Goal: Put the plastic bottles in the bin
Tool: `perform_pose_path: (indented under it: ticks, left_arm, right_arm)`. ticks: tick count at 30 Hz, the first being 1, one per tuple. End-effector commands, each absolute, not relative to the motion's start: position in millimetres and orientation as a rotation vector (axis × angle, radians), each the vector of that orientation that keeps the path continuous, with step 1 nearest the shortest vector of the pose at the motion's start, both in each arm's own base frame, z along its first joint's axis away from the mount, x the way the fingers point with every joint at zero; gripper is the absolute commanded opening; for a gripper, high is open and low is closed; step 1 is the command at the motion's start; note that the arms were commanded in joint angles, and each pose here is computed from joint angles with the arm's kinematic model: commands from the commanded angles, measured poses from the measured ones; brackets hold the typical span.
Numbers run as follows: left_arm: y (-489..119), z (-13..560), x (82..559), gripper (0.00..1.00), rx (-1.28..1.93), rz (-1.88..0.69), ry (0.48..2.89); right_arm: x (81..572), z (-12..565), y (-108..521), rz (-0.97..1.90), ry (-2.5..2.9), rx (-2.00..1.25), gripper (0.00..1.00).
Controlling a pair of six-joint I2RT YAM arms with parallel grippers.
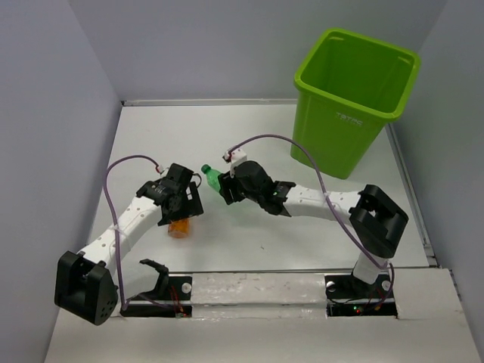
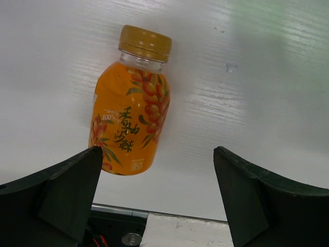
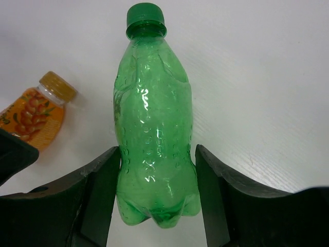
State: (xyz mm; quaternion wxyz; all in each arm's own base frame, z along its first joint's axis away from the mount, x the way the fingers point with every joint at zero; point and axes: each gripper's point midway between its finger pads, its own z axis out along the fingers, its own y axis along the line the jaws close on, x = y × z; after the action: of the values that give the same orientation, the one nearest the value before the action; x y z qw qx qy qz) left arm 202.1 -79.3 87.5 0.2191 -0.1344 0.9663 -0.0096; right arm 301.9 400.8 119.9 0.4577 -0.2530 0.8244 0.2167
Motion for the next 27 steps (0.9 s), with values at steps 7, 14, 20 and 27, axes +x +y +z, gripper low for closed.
perform_pose_path:
  ticks: [7,14,20,27]
  left_arm:
    - [-70.5,63.8,207.0,0.99,-0.331,0.013,2.762]
    - [-81.0,42.6,201.2,0.96,-0.311,-0.032,2.864]
    - [-100.0,30.3,201.2,0.8,-0.287,-0.161,2.908]
    - [-112.6,39.2,214.2,0.52,-0.24,-0.263,2.854]
  right_arm:
    - [288.9,211.7,387.5,0.678,1.834,-0.518,0.26]
    - [274.1,258.6,359.7,0.713,1.735,-0.471,0.26]
    - [266.2,340.9,315.5,0.658,1.562,-0.408,0.26]
    - [305.0,464.5,183.5,0.154,1.381,-0.178,0.25]
